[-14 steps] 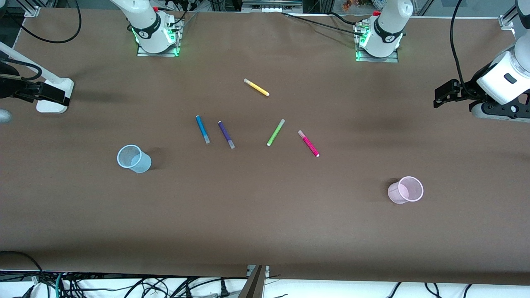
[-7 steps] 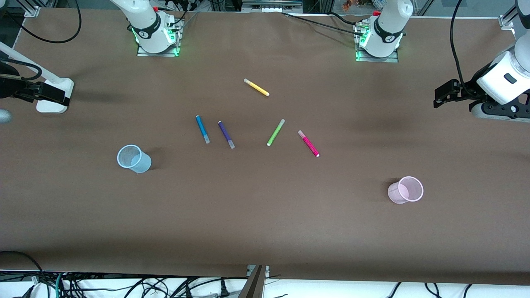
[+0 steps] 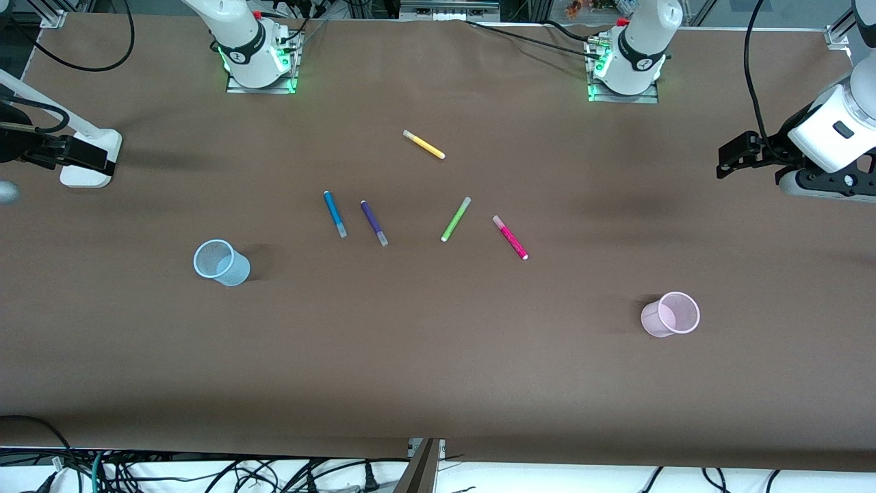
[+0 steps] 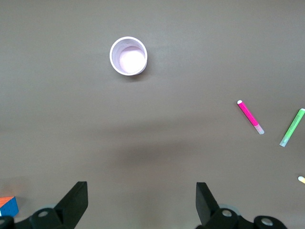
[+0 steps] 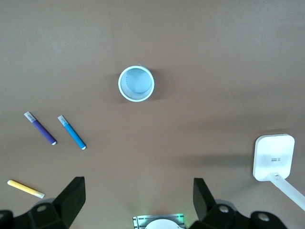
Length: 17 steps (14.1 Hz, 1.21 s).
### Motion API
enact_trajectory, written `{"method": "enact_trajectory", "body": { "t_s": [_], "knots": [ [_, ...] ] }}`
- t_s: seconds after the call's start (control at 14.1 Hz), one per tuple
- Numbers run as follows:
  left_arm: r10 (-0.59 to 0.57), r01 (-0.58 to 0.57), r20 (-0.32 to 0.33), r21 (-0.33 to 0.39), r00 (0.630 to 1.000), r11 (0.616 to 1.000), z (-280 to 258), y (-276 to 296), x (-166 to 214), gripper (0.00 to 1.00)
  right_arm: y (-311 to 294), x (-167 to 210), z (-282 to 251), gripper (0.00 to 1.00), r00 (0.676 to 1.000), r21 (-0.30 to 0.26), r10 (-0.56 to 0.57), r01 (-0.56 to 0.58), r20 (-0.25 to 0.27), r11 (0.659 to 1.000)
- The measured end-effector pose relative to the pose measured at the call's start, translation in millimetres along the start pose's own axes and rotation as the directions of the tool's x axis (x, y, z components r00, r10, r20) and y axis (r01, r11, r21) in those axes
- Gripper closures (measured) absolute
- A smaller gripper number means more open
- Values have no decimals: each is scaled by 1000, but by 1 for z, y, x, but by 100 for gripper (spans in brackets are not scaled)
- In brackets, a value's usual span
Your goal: Place pink and blue markers in matching cups
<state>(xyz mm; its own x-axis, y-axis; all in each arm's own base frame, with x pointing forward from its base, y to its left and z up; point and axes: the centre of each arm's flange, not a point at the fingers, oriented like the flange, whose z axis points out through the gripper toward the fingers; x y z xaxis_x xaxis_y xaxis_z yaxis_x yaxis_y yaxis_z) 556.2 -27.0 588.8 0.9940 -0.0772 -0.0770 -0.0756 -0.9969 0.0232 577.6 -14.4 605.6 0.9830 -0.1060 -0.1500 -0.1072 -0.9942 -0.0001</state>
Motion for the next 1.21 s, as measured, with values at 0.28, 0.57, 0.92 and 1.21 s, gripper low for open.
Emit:
{"method": "enact_trajectory", "body": {
  "t_s": [0.28,0.57,0.92,1.21],
  "knots": [
    [0,0,0,0,1000,1000,0,0,0,0,-5,0,1,0,1000,-1,-7,7,2,1000],
    [0,0,0,0,1000,1000,0,0,0,0,-17,1,4,0,1000,-3,-26,26,6,1000],
    [0,0,0,0,1000,1000,0,0,0,0,-37,13,28,0,997,-14,-58,59,52,998],
    [0,0,0,0,1000,1000,0,0,0,0,-92,14,49,0,986,-32,-144,147,87,989]
  ]
}}
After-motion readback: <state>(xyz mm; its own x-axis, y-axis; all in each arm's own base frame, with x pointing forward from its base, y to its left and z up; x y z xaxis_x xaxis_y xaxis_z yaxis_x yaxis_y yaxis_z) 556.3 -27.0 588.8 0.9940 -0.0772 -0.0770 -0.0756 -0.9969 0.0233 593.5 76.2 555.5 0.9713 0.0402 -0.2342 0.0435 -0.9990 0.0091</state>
